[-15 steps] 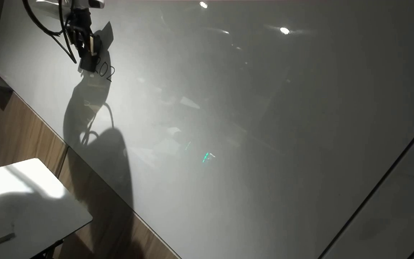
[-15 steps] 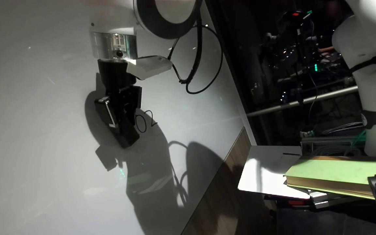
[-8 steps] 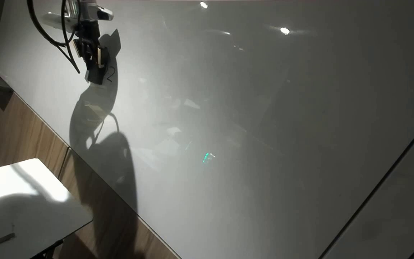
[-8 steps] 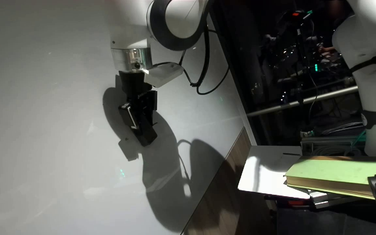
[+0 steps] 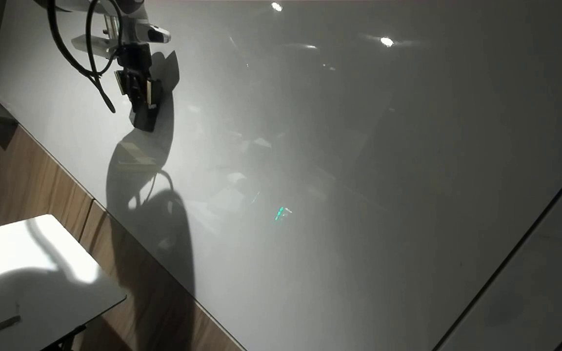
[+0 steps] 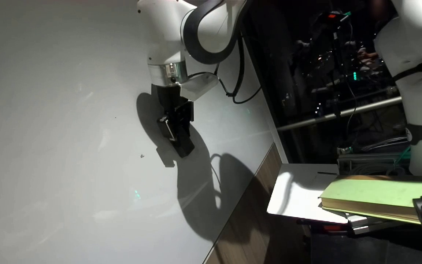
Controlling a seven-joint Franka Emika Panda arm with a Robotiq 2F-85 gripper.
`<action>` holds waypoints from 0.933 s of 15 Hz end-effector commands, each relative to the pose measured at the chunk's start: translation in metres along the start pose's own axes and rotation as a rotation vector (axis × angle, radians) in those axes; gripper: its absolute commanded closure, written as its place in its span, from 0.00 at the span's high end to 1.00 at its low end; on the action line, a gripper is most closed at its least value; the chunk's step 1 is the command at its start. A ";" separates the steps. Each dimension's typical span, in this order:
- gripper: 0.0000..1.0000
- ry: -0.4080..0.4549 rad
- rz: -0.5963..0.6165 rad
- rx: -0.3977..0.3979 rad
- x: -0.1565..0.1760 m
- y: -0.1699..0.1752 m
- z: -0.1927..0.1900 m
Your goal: Use the black eraser to wipe the whiteboard.
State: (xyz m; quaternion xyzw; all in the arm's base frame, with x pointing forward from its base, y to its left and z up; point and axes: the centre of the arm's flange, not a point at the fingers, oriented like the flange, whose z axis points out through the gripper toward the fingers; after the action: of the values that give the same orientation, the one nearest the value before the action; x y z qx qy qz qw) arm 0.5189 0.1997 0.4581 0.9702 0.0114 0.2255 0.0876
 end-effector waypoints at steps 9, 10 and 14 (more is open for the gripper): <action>0.31 -0.031 0.041 -0.065 0.030 0.126 0.036; 0.31 -0.061 0.033 -0.058 0.015 0.126 0.035; 0.31 -0.137 0.024 -0.040 -0.026 0.141 0.039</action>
State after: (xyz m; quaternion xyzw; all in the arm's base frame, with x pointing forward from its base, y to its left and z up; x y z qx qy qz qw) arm 0.5223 0.0777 0.4386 0.9787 -0.0103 0.1712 0.1128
